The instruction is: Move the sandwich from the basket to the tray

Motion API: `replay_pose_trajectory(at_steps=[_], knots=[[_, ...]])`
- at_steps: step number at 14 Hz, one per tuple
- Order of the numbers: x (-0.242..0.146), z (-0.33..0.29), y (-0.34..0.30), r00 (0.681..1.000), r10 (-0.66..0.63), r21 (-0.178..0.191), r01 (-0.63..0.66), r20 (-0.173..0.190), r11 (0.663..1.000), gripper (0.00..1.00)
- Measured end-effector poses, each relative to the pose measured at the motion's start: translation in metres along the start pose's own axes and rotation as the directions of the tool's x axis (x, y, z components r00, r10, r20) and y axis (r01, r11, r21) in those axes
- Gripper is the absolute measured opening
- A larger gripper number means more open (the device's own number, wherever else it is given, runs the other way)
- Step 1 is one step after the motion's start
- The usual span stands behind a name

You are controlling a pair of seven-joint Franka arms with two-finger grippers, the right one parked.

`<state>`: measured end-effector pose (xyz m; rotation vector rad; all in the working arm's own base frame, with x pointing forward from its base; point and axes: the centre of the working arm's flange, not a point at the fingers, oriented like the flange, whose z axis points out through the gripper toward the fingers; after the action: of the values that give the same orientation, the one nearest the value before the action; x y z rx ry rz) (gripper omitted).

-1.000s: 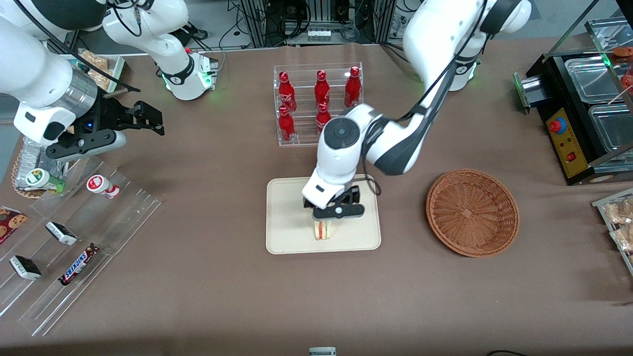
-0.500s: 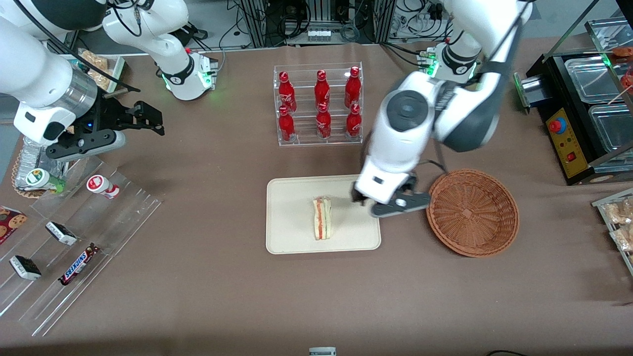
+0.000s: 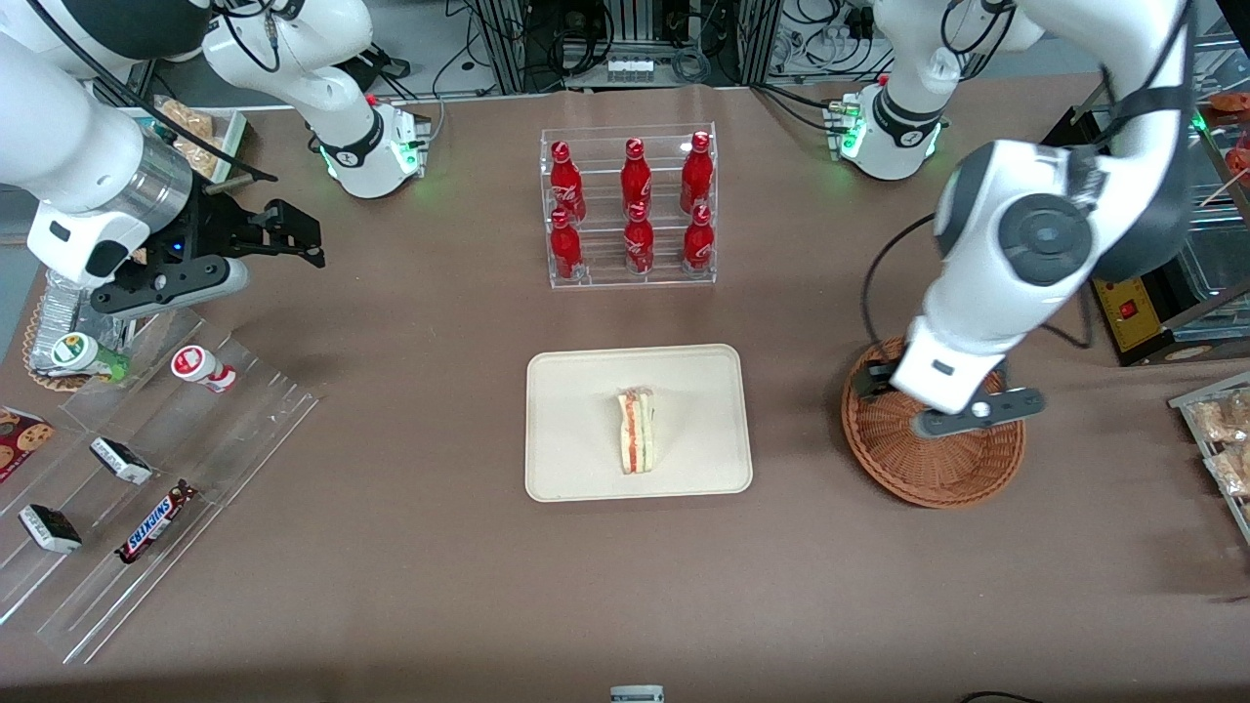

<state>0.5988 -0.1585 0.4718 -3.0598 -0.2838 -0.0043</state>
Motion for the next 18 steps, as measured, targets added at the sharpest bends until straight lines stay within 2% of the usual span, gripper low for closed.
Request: replay_pose_trajectory(at_steps=[4, 7, 8, 11, 16, 18], knots=[[0.005, -0.017, -0.072, 0.999, 0.005, 0.018, -0.006, 0.044, 1.0, 1.0], [-0.01, -0.045, -0.094, 0.997, 0.037, 0.025, -0.039, 0.069, 0.999, 1.0], [-0.016, -0.058, -0.099, 0.997, 0.04, 0.021, -0.042, 0.069, 0.999, 1.0], [-0.031, -0.093, -0.132, 0.994, 0.095, -0.028, -0.094, 0.062, 0.995, 1.0], [-0.042, -0.131, -0.164, 0.982, 0.186, -0.039, -0.185, 0.026, 0.982, 1.0], [-0.041, -0.129, -0.163, 0.981, 0.19, -0.039, -0.188, 0.029, 0.981, 1.0]])
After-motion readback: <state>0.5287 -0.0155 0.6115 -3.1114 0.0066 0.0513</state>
